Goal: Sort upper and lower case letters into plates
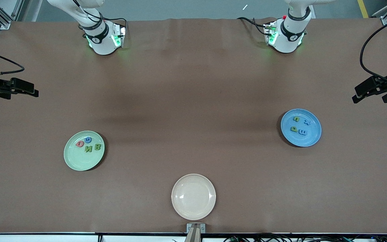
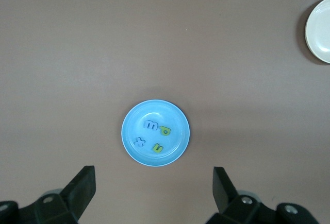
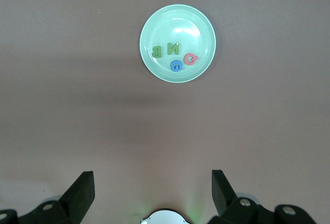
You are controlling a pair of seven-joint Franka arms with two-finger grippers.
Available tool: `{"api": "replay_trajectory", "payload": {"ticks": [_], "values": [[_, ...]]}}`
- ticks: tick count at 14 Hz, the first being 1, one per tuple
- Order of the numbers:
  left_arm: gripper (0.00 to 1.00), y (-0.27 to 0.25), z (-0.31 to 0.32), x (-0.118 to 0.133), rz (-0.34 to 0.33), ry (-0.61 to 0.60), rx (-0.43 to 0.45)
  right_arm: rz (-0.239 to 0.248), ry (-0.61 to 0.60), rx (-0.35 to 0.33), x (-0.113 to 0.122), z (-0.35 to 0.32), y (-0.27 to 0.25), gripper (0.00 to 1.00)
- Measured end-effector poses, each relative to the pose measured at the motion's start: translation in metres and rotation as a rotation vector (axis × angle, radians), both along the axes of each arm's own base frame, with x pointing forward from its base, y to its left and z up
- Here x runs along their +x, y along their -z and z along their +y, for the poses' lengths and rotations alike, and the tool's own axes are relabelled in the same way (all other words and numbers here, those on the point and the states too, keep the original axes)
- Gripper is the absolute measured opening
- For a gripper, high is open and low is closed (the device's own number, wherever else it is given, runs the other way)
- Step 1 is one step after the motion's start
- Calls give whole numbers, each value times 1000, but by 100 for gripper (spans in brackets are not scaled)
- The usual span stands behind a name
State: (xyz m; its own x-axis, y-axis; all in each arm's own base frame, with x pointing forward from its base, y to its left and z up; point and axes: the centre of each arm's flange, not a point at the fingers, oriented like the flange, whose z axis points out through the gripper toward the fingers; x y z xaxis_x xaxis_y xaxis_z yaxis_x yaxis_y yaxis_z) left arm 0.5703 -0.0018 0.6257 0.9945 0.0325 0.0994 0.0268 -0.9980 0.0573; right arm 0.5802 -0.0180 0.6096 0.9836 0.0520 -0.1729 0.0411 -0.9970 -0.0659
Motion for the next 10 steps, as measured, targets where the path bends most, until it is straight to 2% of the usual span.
{"api": "replay_trajectory", "payload": {"ticks": [4, 10], "values": [[100, 0, 1, 0, 0, -2, 0, -2, 2, -30, -1, -4, -3, 100], [100, 0, 1, 0, 2, -2, 0, -31, -6, -35, -10, 0, -19, 100]]}}
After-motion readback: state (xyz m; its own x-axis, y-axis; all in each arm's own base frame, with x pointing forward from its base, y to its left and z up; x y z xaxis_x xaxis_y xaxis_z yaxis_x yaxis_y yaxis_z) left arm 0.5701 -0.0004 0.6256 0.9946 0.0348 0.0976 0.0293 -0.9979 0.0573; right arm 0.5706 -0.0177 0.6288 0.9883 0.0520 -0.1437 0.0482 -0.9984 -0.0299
